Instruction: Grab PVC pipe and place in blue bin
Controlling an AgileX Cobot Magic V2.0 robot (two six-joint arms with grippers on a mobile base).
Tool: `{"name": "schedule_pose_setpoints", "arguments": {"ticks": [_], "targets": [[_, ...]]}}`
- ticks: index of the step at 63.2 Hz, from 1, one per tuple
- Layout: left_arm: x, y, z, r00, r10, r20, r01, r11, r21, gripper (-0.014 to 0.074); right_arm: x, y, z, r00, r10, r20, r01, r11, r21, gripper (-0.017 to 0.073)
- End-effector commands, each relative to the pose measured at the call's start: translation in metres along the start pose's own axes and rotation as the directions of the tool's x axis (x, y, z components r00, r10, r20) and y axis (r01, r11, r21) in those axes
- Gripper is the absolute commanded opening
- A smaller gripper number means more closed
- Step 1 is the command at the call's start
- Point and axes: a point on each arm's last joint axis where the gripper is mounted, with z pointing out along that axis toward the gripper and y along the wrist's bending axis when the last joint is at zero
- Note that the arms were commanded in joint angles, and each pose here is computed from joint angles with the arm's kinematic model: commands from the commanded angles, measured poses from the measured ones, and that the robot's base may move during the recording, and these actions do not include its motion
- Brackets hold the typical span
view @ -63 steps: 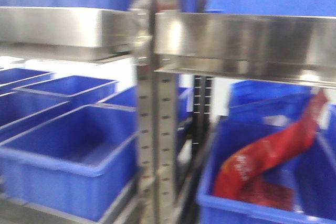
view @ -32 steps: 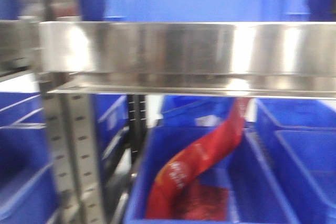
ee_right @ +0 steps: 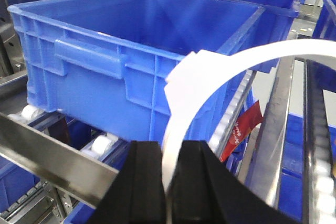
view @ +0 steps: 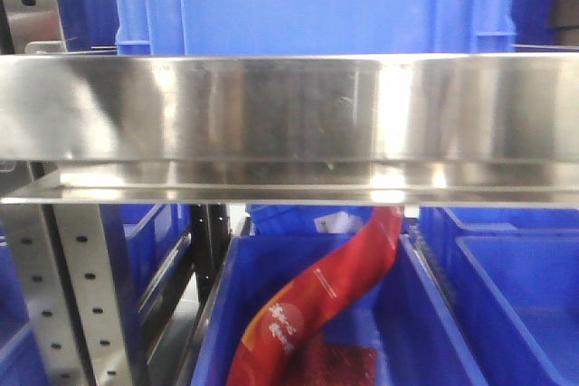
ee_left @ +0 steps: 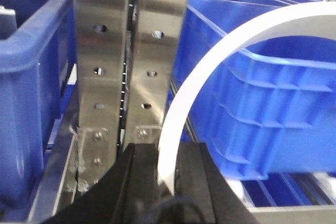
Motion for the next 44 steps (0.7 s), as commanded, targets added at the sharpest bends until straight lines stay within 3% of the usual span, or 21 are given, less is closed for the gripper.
{"name": "schedule_pose_setpoints", "arguments": {"ticks": [1,44], "targets": [[-0.0023,-0.0002,-0.0016,1.000,-0.007,0.028,0.007,1.000,0.002,-0.0111,-0.0020,-0.0013,0.0001,1.000,-0.002,0.023,0.002,1.000,0.014,-0.0169],[-0.0023,-0.0002,-0.0016,1.000,-0.007,0.028,0.007,1.000,0.002,-0.0111,-0.0020,-0.0013,0.0001,1.000,-0.002,0.023,0.002,1.000,0.014,-0.0169]]}}
